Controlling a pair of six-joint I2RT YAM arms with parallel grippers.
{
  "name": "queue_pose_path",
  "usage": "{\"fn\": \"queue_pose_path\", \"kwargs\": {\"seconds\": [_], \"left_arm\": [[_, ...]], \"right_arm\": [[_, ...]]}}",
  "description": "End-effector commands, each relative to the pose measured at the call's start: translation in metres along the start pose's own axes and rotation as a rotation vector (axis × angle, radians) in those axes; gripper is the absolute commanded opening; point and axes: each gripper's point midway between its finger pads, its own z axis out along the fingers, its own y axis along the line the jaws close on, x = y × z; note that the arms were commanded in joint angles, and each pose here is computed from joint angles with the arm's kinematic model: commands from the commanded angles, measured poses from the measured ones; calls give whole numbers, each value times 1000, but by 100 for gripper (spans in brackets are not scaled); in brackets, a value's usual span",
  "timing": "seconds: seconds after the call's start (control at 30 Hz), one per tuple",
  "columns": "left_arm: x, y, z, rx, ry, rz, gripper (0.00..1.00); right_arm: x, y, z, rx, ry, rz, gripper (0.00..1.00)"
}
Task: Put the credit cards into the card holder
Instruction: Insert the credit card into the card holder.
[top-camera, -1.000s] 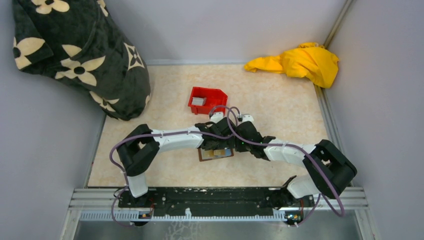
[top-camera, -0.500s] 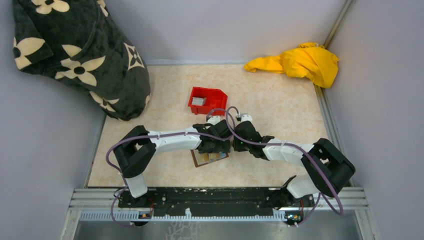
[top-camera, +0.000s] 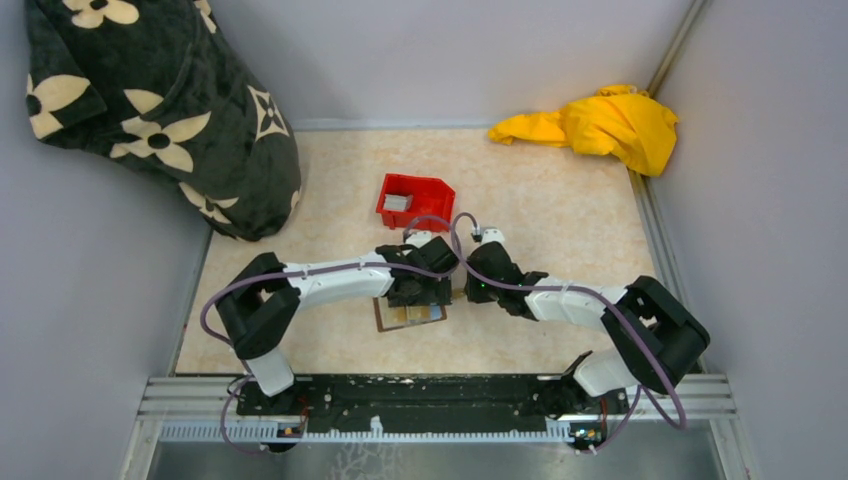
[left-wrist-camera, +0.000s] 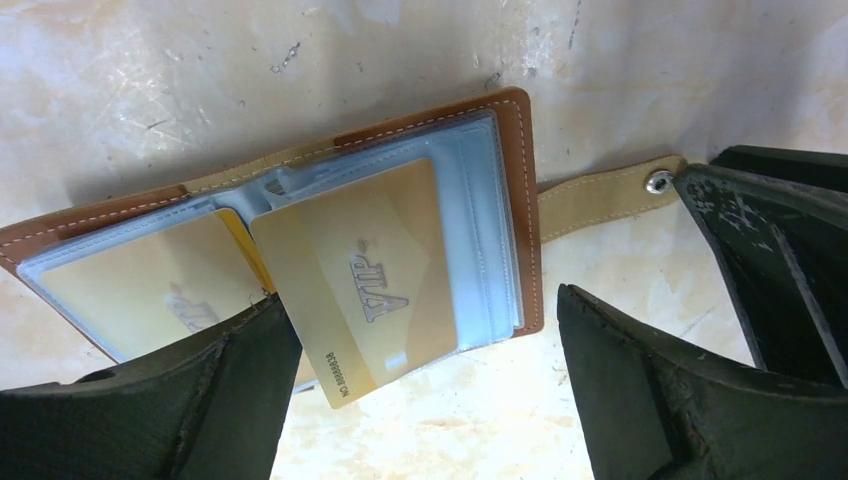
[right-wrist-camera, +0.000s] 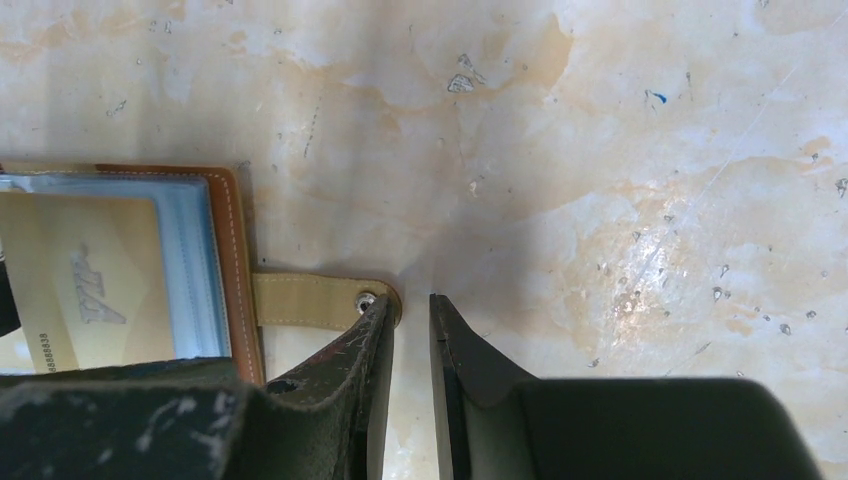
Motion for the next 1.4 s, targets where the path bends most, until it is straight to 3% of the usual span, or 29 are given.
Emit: {"fn": "queue_pose_path", "kwargs": {"seconds": [0.0,0.23,0.7,1.1,1.27,1.37], "left_arm": [[-16,-8,-20,83,-55,-26,99],[-44,-13,-35,129,-163,-44,99],[-27,34,-14,-15,-85,-46,98],[-31,56,-37,21,-163,-130,95],[-31,66,-49,58,-220,-187,88],[-30,77,-52,61,-257,-206,75]], "right_arm": [[7,6,3,-10,33,-17,21],[7,11,4,-21,31,-26,21],[3,16,4,-30,25,-40,21],[1,24,3,-37,19,-60,21],[2,25,3,-36,19,-64,21],[2,25,3,-33,15,-66,20]]}}
